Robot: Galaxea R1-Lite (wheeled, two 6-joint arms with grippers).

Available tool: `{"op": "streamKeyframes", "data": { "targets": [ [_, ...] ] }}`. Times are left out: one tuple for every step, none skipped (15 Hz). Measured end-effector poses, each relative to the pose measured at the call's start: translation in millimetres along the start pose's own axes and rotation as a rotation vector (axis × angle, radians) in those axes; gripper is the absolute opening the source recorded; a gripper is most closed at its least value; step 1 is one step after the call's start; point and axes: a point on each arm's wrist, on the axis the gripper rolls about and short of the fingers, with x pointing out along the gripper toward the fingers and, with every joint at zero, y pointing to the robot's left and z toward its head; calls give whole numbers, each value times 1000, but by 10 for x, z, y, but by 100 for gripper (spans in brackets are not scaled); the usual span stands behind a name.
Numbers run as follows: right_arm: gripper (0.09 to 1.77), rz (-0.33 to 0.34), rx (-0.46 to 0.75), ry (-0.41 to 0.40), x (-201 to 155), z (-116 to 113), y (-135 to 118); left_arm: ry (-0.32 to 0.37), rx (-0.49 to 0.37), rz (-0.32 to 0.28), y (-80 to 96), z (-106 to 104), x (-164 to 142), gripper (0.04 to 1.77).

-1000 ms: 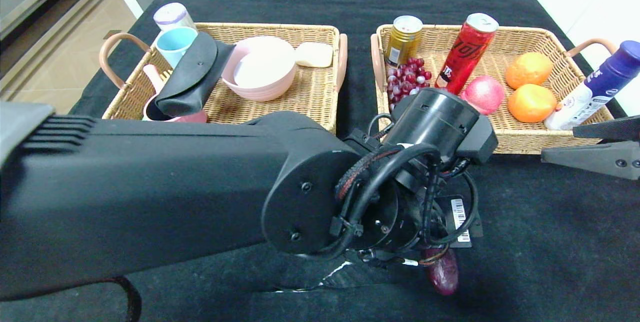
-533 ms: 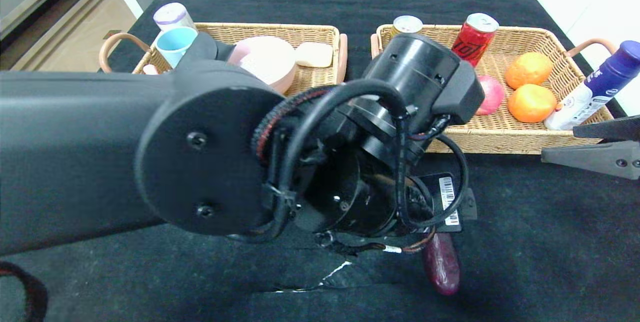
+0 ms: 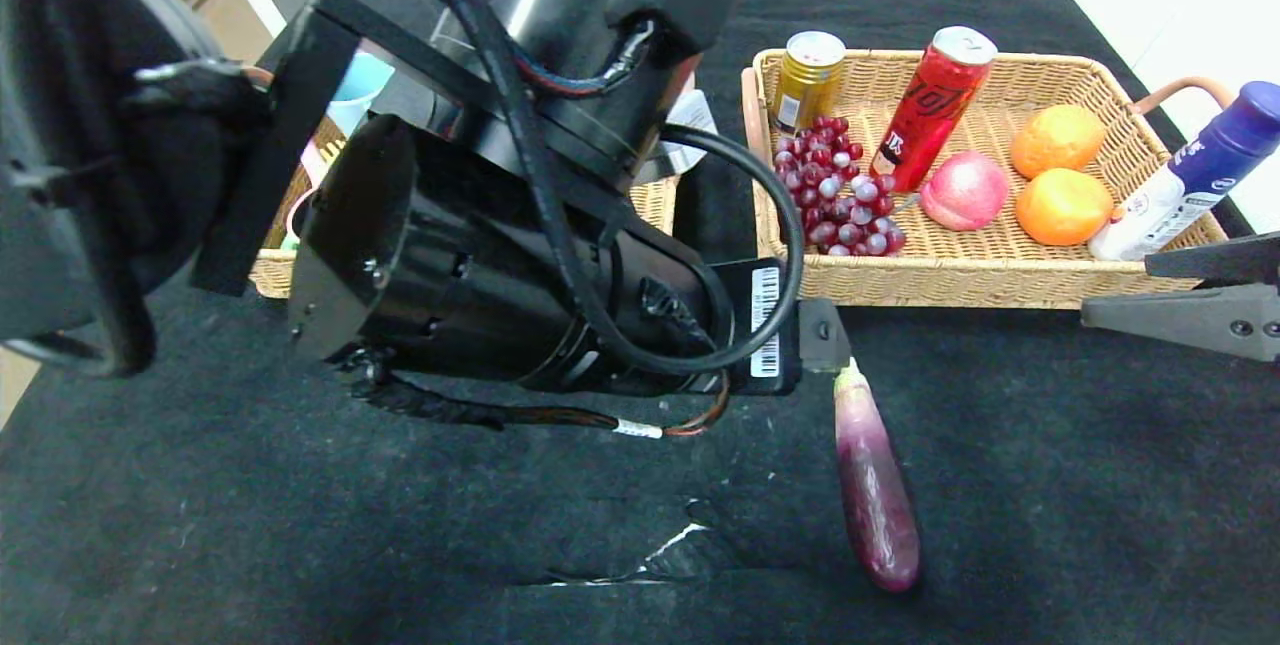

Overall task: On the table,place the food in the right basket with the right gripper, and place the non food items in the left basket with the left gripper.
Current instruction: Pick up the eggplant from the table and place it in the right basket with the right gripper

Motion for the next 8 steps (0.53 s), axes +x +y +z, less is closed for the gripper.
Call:
{"op": "streamKeyframes", "data": {
  "targets": [
    [171, 1, 0, 1, 4, -2, -1, 1, 12, 11, 64, -3, -39, 170],
    [171, 2, 1, 3, 10, -4, -2, 3, 27, 23, 131, -11, -68, 170],
    [171, 2, 1, 4, 15, -5, -3, 6, 42, 37, 198, -24, -93, 170],
    [171, 3, 2, 6, 21, -8, -4, 8, 64, 52, 272, -36, -121, 170],
    [171, 3, 2, 8, 25, -10, -5, 7, 91, 64, 339, -43, -152, 171],
    [171, 4, 4, 10, 33, -12, -8, 0, 113, 66, 398, -40, -186, 171],
    [171, 5, 4, 12, 40, -13, -10, -6, 134, 52, 453, -39, -221, 171],
    [171, 5, 5, 13, 43, -14, -12, -7, 166, 26, 515, -46, -263, 171]
  ]
}}
